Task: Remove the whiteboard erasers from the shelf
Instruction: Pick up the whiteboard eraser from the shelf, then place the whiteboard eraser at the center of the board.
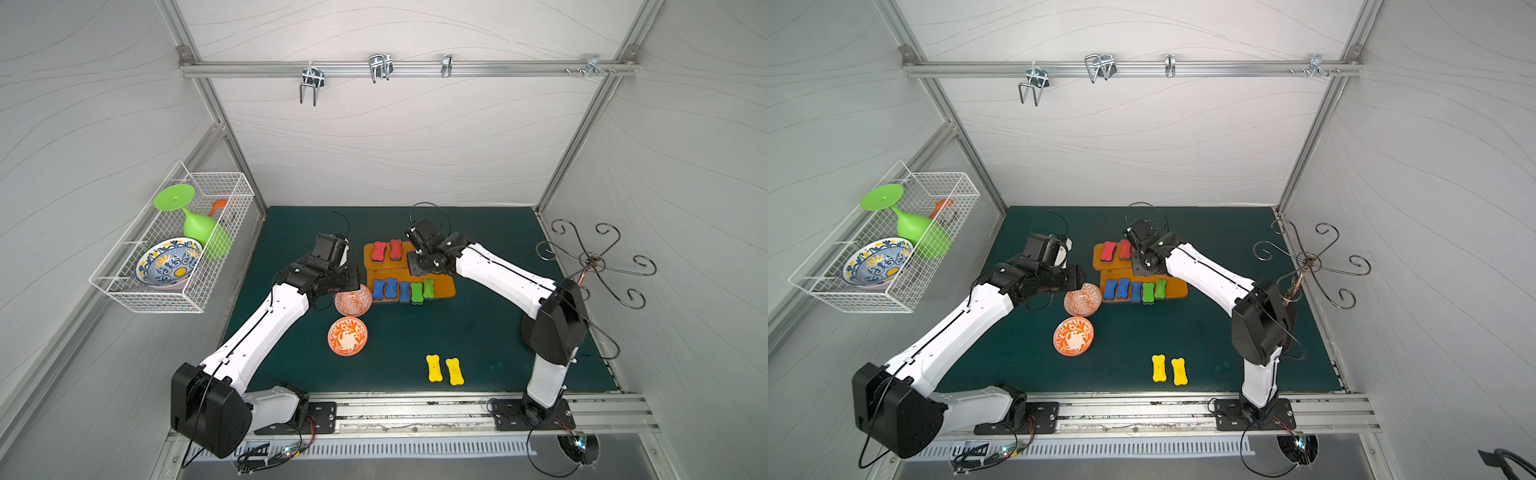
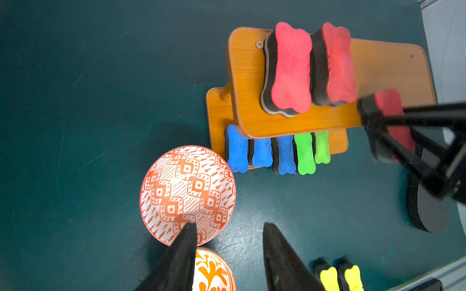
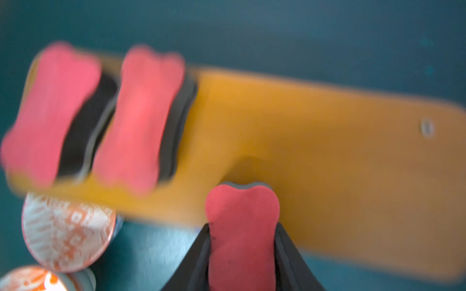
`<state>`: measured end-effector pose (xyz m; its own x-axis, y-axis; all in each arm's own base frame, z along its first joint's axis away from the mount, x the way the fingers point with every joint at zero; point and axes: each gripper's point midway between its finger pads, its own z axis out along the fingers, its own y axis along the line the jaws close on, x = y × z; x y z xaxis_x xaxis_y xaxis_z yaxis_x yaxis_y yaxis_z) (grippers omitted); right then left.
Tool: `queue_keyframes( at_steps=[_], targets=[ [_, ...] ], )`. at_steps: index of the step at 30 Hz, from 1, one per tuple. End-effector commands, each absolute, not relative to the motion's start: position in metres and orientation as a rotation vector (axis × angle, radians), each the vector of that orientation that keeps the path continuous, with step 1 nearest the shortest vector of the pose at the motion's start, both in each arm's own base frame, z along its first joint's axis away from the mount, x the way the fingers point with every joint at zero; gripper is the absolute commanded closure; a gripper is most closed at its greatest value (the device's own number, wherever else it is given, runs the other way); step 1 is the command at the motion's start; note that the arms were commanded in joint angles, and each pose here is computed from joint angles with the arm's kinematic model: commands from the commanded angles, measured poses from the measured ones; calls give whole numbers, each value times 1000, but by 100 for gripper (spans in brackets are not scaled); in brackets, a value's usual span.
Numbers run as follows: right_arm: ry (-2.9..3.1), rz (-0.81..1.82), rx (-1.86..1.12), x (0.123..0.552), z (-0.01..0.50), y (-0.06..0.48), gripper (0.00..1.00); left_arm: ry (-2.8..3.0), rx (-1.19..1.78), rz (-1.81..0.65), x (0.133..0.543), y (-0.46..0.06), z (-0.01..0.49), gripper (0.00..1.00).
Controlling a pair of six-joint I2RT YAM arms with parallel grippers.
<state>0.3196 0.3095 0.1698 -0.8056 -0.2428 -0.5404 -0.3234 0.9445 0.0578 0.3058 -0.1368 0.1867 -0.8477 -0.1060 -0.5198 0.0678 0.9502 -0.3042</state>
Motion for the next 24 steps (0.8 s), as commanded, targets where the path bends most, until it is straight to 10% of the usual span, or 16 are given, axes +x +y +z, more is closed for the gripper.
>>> queue_keyframes(
  at_steps=[1, 8, 24],
  targets=[
    [2559, 168, -327, 253, 177, 290, 61, 2490, -17, -493, 307, -144, 201, 54],
    [2703, 221, -233, 144, 126, 274, 62, 2476, -31, -506, 305, -144, 202, 53],
    [2971, 226, -336, 99, 31, 313, 61, 2471, -38, -471, 306, -139, 202, 53]
  ],
)
